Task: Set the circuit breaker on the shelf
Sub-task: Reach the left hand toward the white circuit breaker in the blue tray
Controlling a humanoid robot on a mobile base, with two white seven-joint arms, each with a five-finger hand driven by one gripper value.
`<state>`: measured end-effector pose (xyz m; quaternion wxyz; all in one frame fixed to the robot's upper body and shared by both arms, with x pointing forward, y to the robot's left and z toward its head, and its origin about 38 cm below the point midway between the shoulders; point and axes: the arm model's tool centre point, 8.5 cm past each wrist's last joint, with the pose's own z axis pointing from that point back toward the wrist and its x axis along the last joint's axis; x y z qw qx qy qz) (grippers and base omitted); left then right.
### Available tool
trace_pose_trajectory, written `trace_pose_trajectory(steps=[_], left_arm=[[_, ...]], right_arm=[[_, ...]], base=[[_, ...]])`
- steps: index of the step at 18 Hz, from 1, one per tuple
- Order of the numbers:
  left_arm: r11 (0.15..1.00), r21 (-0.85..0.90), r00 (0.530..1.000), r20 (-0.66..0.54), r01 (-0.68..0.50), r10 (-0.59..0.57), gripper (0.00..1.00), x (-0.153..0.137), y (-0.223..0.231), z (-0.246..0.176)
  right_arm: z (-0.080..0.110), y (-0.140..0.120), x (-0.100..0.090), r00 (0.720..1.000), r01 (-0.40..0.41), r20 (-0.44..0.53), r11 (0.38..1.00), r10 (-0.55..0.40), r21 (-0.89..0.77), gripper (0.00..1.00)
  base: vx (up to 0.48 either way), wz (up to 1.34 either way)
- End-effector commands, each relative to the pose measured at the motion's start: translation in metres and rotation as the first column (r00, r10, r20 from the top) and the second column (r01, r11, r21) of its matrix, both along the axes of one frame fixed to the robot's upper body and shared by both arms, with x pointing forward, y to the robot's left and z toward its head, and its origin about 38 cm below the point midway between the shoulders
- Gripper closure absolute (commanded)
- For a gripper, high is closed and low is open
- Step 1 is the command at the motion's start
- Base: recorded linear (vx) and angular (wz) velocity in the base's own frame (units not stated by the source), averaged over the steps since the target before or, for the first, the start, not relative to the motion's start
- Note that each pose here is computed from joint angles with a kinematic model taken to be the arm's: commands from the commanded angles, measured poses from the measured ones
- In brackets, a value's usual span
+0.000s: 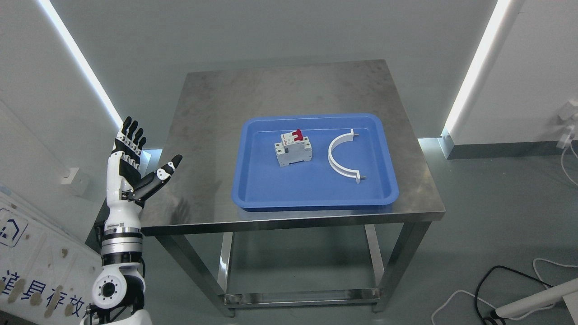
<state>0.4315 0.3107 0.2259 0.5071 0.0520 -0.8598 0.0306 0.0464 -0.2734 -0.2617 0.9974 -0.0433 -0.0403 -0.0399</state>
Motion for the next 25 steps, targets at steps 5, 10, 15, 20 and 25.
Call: trace_pose_trajectory(steps=[5, 10, 15, 20, 25], left_arm=[[0.911, 0.325, 0.965, -0.020, 0.253, -0.261, 0.00, 0.033, -0.074, 0.043], [0.625, 0.666, 0.905, -0.204, 0.408, -0.374, 0.00, 0.069, -0.145, 0.093], [0.523, 0.671, 0.847, -0.470, 0.526, -0.249, 0.01, 0.094, -0.180, 0.068], [0.475, 0.721, 0.847, -0.521, 0.504, -0.107, 0.02, 0.101, -0.169, 0.039], [0.438, 0.752, 0.845, -0.533, 0.492, -0.035, 0.09, 0.104, -0.165, 0.027]], right_arm=[[0.001, -0.012, -0.006, 1.000, -0.002, 0.018, 1.000, 0.003, -0.020, 0.00], [0.001, -0.012, -0.006, 1.000, -0.002, 0.018, 1.000, 0.003, -0.020, 0.00], [0.001, -0.012, -0.006, 1.000, -0.002, 0.018, 1.000, 0.003, -0.020, 0.00], [0.001, -0.012, -0.006, 1.000, -0.002, 0.018, 1.000, 0.003, -0.020, 0.00], [0.001, -0.012, -0.006, 1.000, -0.001, 0.019, 1.000, 0.001, -0.020, 0.00]], base=[[-0.007, 0.00], [0.008, -0.03], [0.004, 0.00], [0.000, 0.00], [0.000, 0.00]])
